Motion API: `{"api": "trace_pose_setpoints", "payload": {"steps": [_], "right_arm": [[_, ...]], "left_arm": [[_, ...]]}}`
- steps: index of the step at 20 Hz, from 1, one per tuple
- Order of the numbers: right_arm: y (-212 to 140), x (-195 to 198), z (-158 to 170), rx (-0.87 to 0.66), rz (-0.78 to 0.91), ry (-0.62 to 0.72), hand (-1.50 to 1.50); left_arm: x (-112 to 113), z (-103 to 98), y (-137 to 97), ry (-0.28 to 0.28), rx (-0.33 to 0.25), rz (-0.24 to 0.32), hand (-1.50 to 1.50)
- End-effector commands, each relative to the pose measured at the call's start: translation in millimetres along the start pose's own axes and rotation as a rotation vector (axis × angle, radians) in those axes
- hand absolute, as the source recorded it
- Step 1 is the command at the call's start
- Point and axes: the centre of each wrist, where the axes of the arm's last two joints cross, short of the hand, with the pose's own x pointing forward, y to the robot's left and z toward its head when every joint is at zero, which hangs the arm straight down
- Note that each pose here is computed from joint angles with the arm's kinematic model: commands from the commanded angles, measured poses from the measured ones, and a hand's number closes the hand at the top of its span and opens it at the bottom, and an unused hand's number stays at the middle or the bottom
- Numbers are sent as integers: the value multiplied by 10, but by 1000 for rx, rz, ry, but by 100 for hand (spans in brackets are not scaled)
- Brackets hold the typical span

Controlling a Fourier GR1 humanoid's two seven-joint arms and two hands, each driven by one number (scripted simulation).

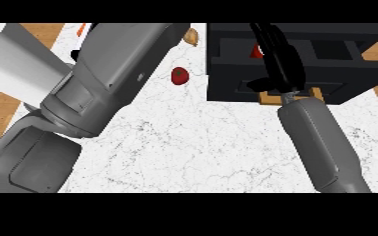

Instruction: Pick up the can, place it into the drawer and close the drawer

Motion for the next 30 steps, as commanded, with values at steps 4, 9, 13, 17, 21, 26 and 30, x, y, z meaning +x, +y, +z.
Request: {"api": "trace_pose_setpoints", "payload": {"steps": [4,9,13,17,21,26,30], "right_arm": [[11,-37,-440,-108,71,40,-150],[211,110,-544,-157,97,45,-150],[177,33,-620,-172,117,52,-150],[-131,122,-936,-214,125,58,-150],[-192,130,-1014,-241,129,60,-150],[-255,240,-1105,-254,55,54,-150],[-502,363,-1279,-276,-71,11,-150]], "left_arm": [[126,-102,308,6,31,-18,-150],[-23,-54,355,8,29,-8,-150],[-10,-58,570,28,11,-19,-150],[-9,-20,630,18,3,-18,-150],[-27,-12,762,25,-16,-6,-150],[-72,109,695,41,-46,-10,-150],[-147,67,1001,34,-15,-18,-150]]}}
